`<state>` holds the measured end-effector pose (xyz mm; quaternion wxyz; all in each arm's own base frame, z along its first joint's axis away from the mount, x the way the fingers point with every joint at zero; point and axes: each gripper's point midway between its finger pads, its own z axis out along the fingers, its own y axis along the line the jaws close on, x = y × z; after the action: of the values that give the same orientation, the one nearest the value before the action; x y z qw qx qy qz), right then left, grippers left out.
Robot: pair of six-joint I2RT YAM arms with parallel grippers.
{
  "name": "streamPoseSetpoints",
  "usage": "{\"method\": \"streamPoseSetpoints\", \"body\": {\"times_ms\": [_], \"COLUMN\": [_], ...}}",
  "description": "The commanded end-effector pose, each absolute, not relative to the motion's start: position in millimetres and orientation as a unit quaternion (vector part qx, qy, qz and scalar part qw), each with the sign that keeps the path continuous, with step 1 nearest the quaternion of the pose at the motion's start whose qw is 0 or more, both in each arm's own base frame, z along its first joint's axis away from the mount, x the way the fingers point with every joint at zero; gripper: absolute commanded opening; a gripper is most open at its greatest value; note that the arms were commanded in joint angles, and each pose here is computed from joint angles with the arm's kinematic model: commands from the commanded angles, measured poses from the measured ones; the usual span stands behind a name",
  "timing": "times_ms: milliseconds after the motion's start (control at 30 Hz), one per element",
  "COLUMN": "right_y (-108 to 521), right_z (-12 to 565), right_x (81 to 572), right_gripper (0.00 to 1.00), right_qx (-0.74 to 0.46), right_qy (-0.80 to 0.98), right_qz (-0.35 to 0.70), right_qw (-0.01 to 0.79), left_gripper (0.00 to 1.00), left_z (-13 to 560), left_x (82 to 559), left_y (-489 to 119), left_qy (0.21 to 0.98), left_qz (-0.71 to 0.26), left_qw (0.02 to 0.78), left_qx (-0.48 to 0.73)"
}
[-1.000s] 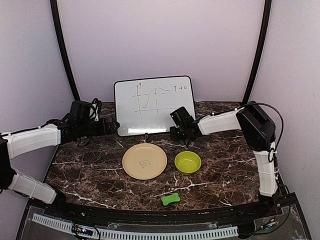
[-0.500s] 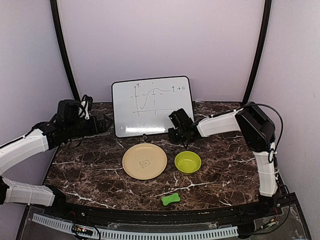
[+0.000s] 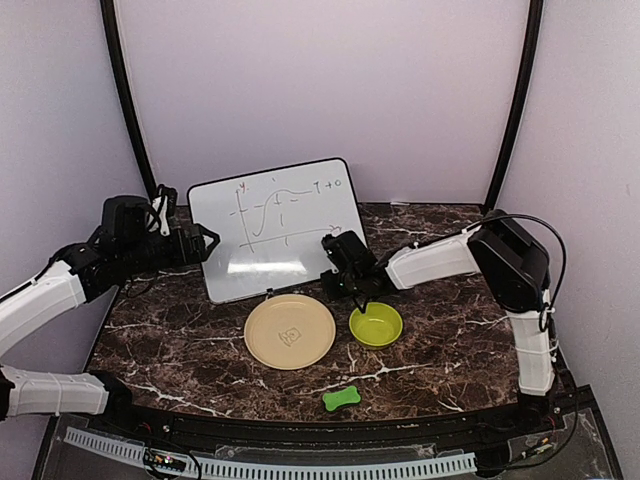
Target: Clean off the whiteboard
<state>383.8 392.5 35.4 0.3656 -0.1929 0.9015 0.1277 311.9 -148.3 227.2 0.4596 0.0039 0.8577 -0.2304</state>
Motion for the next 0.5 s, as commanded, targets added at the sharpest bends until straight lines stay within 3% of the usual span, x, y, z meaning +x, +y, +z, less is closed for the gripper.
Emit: {"method": "streamPoseSetpoints", "body": {"times_ms": [0, 467], "right_y": [436, 461], "right_z": [50, 58], "right_x": [337, 286], "right_gripper": [0.00, 0.00], "right_qx": [-0.259, -0.329], "right_qy": [0.880, 0.856], "right_qz": [0.201, 0.233], "right_qw": [0.343, 0.324], "left_gripper": [0.99, 0.99], "left_z": [253, 254], "left_x": [307, 296], "left_y": [-152, -179], "left_qy": [0.844, 0.839], "left_qz": [-0.239, -0.260], "left_qw": [0.480, 0.467], "left_qx": [0.028, 0.102]}}
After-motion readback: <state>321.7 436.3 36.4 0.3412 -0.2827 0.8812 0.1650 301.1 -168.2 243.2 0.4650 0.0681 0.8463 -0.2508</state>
